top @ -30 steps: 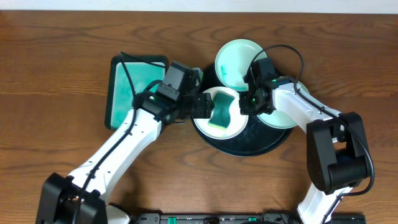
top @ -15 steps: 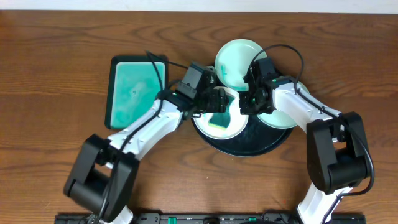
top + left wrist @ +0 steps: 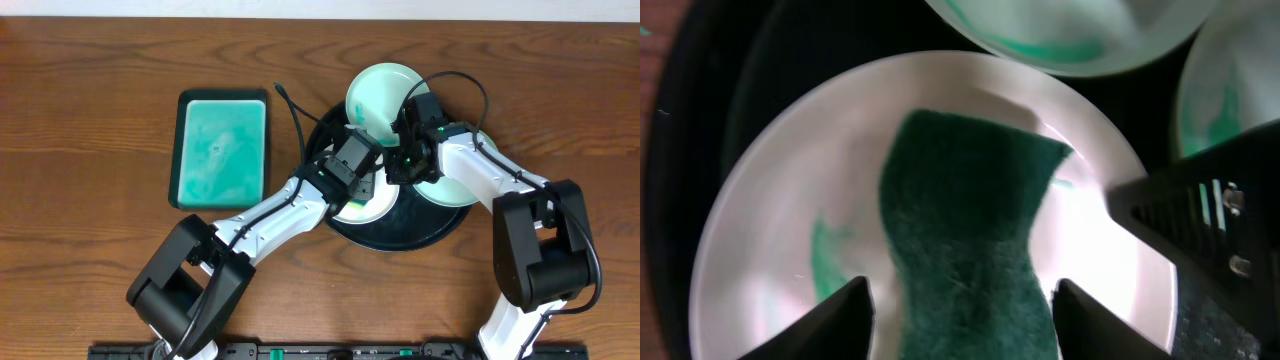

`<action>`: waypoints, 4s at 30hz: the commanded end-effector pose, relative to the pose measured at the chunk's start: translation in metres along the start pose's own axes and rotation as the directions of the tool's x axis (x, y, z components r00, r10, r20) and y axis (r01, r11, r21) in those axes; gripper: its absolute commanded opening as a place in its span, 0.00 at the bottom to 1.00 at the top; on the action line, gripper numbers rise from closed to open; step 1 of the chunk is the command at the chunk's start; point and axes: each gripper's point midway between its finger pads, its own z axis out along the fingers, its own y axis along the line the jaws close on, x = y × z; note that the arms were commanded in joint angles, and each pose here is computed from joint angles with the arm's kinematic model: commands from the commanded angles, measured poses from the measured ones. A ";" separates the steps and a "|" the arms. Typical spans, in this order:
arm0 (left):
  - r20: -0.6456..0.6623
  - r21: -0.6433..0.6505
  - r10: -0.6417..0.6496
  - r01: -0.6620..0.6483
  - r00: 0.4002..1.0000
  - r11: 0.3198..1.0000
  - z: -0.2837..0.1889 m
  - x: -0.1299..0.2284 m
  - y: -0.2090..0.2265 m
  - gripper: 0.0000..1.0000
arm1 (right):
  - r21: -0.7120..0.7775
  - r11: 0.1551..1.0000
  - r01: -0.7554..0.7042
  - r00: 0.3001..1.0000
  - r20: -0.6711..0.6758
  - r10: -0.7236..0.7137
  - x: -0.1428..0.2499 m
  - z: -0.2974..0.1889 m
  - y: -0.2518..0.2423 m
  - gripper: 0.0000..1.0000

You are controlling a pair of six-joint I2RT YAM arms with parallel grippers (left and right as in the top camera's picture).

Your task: Clean dirty plates on tray and stack at the side

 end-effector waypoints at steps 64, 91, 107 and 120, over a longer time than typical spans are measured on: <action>0.029 -0.166 -0.139 0.142 0.990 0.976 0.003 -0.021 0.065 0.07 | 0.038 0.999 -0.005 0.995 -0.102 0.009 0.026 0.021 -0.008 0.01; -0.047 -0.387 -0.061 0.038 0.997 0.921 0.038 0.012 0.127 0.07 | 0.044 0.999 0.005 0.994 -0.105 0.000 0.027 0.021 -0.010 0.01; 0.216 -0.271 -0.125 0.183 0.968 0.945 -0.031 -0.061 0.101 0.07 | 0.063 0.998 0.007 0.995 -0.104 0.000 0.027 0.021 -0.013 0.01; -0.084 -0.010 -0.280 0.281 0.956 0.960 0.019 0.005 0.038 0.07 | 0.061 0.998 0.006 0.995 -0.101 0.000 0.026 0.021 -0.013 0.01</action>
